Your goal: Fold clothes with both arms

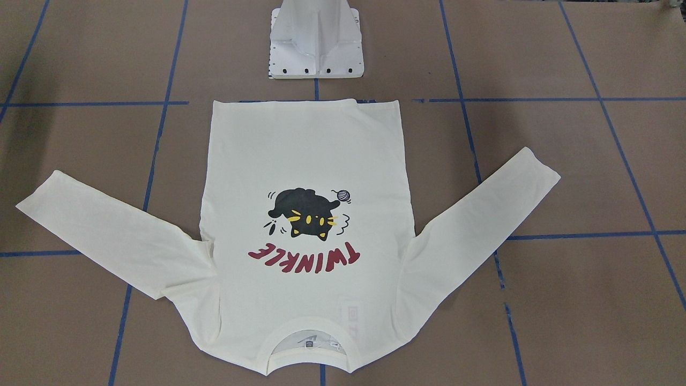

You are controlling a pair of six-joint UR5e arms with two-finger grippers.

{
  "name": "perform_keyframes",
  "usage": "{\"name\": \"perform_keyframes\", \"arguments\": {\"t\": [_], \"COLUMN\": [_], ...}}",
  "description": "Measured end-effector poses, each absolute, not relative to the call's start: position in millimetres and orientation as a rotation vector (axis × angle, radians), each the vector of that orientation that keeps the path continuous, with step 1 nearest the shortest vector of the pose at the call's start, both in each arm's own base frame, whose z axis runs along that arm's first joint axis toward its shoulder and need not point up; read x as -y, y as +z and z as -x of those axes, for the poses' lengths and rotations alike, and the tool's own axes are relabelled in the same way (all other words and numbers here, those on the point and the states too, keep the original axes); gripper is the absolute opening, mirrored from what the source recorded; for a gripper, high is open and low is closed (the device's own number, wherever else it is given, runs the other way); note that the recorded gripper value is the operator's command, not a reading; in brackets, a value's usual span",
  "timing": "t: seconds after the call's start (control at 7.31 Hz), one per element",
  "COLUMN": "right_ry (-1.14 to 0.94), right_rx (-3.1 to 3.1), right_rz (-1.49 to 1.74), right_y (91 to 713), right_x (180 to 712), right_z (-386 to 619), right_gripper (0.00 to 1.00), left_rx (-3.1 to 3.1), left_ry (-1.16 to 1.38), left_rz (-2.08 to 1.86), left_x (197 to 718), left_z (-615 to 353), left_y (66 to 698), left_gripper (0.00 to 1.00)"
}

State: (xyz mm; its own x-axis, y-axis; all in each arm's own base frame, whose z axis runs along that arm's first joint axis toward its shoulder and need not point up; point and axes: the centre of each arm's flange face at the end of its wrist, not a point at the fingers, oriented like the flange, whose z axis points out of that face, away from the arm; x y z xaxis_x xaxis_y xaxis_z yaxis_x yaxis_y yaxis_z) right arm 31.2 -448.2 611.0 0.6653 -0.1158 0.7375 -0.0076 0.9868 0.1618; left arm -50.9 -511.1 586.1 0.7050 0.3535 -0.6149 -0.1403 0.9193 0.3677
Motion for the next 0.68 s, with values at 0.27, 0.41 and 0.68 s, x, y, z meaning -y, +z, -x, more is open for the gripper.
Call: {"name": "perform_keyframes", "arguments": {"t": [0.27,0.41,0.68], "right_ry": [-0.002,-0.012,-0.075], "right_rx": [0.863,0.848,0.776], "right_rz": [-0.148,-0.136,-0.143], "right_y": [616,616,621], "right_x": [424,418,420], "right_z": [40,76,132], "right_gripper": [1.00,1.00,1.00], "left_rx": [-0.754,-0.774,-0.786], "left_ry": [0.296,0.298,0.308], "left_rz": [-0.343,-0.344,-0.362], "left_x": [514,512,505], "left_z": [49,48,47], "left_y": [574,577,590], "left_gripper": [1.00,1.00,1.00]}}
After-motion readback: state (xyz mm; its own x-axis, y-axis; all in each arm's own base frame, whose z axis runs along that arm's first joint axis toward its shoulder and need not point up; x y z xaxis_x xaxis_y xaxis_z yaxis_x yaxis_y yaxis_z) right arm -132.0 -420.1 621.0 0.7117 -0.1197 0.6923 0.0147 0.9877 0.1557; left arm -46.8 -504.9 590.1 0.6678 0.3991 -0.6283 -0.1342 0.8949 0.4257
